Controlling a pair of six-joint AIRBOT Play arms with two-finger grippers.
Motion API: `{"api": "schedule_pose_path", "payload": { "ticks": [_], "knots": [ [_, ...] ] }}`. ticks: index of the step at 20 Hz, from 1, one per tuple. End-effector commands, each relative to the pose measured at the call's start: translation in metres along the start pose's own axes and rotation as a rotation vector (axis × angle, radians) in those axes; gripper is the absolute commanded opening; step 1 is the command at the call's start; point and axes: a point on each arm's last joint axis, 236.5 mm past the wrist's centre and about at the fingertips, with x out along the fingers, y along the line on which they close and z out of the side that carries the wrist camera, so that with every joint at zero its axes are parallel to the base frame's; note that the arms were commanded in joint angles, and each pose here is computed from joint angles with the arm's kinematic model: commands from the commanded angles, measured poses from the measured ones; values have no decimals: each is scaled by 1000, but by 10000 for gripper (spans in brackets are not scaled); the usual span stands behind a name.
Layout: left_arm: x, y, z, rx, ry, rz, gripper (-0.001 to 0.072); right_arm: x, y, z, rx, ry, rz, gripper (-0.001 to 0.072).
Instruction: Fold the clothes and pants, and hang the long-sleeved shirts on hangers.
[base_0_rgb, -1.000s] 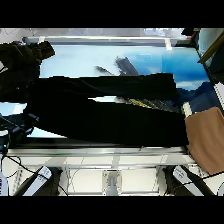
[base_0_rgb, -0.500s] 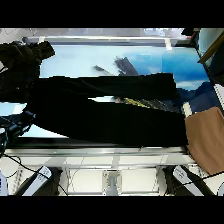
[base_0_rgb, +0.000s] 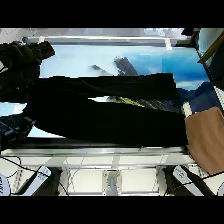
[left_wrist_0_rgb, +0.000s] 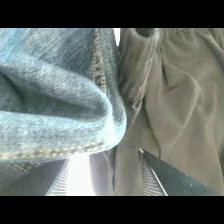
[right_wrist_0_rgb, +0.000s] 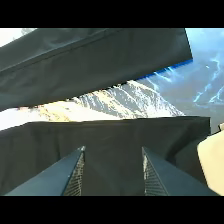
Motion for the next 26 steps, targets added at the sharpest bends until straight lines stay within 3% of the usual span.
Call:
{"api": "schedule_pose_path", "payload": {
  "ticks": [1, 8, 11, 13, 16, 19, 22, 26],
  "knots": [
    [-2, 3, -1, -3, 6, 4, 485, 0, 0, -1, -1, 3, -2, 409],
    [20, -21, 1, -51, -8, -69, 466, 0, -4, 2, -2, -8, -17, 409],
    [34, -27, -6, -19, 7, -53, 294, -1, -22, -1, -11, 5, -91, 409],
    [34, -28, 1, -23, -23, -49, 20, -2, -30, -9, -48, 41, -125, 409],
    [32, -33, 13, -19, -49, -57, 21, -7, -52, -21, -29, 82, -186, 409],
    [26, -40, 27, -1, -79, -67, 21, 6, -93, -62, 124, 179, -209, 409],
    [15, -49, 39, 20, -122, -81, 21, 45, -118, -145, 354, 374, -127, 409],
    [9, -46, 41, 70, -133, -59, 21, 81, -127, -234, 523, 528, 2, 408]
  ]
}}
